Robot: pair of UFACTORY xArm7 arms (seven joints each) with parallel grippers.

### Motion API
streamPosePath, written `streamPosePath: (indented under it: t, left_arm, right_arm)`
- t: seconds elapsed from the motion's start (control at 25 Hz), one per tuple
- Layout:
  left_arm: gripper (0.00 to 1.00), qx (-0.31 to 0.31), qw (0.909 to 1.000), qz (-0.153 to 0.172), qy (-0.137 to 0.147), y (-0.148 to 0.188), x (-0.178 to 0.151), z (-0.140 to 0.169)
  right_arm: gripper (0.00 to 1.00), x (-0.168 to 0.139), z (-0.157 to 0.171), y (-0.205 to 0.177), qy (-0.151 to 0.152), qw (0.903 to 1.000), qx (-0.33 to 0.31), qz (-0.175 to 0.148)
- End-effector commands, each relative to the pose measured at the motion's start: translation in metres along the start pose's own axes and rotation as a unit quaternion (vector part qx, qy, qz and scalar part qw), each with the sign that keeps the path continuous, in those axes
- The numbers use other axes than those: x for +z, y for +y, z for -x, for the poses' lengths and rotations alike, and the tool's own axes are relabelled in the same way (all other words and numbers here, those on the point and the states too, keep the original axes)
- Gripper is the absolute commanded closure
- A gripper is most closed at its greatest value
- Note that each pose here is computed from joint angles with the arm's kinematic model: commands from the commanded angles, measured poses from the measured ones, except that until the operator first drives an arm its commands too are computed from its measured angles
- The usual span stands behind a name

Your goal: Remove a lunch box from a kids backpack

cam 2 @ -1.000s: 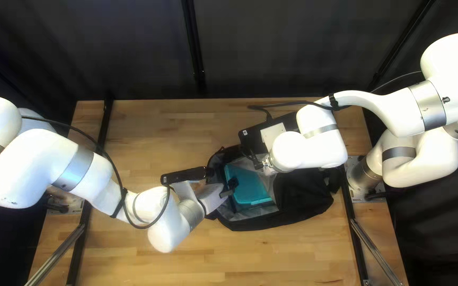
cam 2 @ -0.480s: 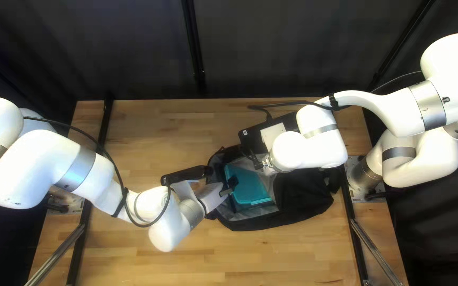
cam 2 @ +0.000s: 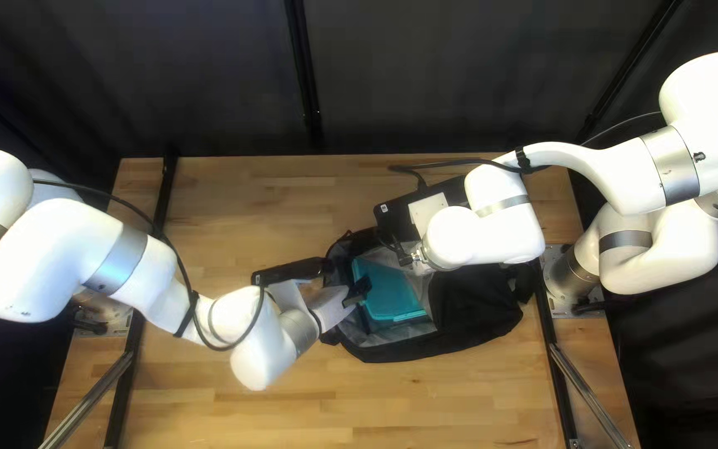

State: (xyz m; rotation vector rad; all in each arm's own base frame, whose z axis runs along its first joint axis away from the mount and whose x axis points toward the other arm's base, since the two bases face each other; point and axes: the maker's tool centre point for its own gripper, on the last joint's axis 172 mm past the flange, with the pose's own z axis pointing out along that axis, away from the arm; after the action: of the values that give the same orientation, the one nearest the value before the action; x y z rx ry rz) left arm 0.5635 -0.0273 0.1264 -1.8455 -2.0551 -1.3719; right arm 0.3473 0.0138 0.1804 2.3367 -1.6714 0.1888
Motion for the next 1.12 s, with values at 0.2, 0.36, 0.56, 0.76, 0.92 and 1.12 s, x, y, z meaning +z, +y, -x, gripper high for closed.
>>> streamPosePath:
  t: [0.2, 0.36, 0.56, 0.76, 0.92, 1.12]
  left_arm:
    - [0.0, 0.034, 0.9988, -0.018, -0.03, 0.013, 0.025, -0.002]
    - [0.0, 0.034, 0.9988, -0.016, -0.031, 0.012, 0.031, 0.003]
    - [0.0, 0.022, 0.9994, -0.005, -0.024, 0.008, 0.039, 0.009]
    - [0.0, 0.012, 0.9998, 0.005, -0.016, 0.001, 0.038, 0.011]
    - [0.0, 0.006, 0.9999, 0.012, -0.008, -0.001, 0.035, 0.012]
    - [0.0, -0.004, 0.9997, 0.022, 0.004, 0.001, 0.038, 0.014]
  right_arm:
    - [1.0, 0.0, 0.0, 0.0, 0.0, 1.0, 0.0, 0.0]
    - [1.0, 0.0, 0.0, 0.0, 0.0, 1.0, 0.0, 0.0]
    - [1.0, 0.0, 0.0, 0.0, 0.0, 1.0, 0.0, 0.0]
    - [1.0, 0.0, 0.0, 0.0, 0.0, 1.0, 0.0, 0.0]
    - [1.0, 0.0, 0.0, 0.0, 0.0, 1.0, 0.0, 0.0]
    - [1.0, 0.0, 0.0, 0.0, 0.0, 1.0, 0.0, 0.0]
